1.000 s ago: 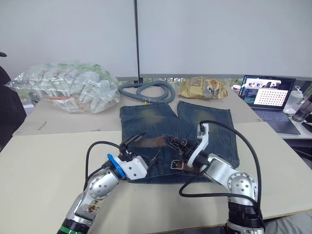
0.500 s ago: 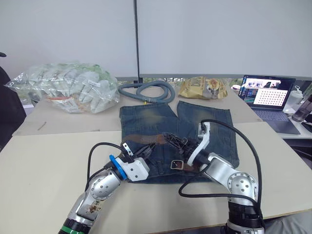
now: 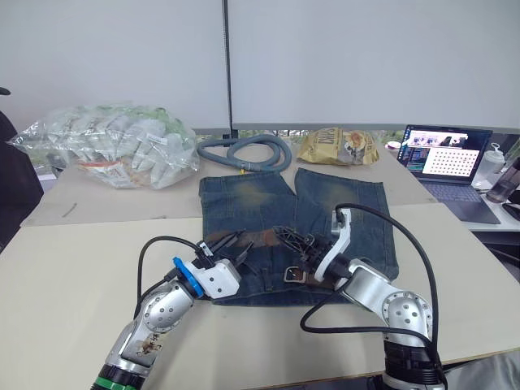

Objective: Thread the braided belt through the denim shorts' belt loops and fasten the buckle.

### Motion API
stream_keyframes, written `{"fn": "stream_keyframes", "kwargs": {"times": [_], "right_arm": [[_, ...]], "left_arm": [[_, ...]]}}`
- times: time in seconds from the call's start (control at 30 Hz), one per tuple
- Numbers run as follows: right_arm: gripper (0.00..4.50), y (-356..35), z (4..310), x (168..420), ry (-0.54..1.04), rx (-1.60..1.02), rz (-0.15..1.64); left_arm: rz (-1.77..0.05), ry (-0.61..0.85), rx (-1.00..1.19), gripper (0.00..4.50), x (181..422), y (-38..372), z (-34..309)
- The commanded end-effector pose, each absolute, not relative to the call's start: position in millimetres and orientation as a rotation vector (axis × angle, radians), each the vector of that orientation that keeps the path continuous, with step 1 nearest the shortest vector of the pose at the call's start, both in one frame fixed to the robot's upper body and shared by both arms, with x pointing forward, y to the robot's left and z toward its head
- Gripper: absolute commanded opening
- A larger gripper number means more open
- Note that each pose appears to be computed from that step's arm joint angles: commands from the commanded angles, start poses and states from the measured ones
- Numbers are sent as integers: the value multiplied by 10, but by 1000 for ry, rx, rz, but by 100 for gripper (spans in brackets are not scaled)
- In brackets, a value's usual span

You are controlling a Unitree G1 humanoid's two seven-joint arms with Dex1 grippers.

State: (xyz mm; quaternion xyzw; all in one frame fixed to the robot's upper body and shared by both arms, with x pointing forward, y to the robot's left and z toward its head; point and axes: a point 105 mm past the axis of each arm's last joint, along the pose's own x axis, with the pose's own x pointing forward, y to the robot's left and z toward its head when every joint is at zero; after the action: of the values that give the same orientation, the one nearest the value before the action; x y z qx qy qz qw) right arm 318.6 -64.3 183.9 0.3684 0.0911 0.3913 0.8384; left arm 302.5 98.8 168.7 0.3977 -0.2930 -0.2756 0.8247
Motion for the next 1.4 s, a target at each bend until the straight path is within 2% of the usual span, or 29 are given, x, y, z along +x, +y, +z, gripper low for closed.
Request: {"fn": "stream_keyframes", "kwargs": {"times": [0.03,0.07,0.57,0.7,0.87,0.93,1.4], "right_arm": [[0,-621,1985,3174,142,777,859],[0,-621,1994,3171,139,779,860],[0,-563,1997,3088,147,791,884],[0,-581,1993,3094,145,788,874],[0,-589,1973,3088,151,784,871],[0,-593,1970,3094,153,781,871],[0,-615,1974,3088,166,767,883]], "left_arm": [[-592,-655,863,326,2972,986,1736],[-595,-653,863,339,2972,983,1726],[-545,-700,908,339,3095,935,1797],[-544,-708,908,226,3072,952,1801],[-556,-696,901,51,3045,961,1755],[-558,-694,899,3,3049,962,1752],[-585,-650,880,3,3072,998,1690]]}}
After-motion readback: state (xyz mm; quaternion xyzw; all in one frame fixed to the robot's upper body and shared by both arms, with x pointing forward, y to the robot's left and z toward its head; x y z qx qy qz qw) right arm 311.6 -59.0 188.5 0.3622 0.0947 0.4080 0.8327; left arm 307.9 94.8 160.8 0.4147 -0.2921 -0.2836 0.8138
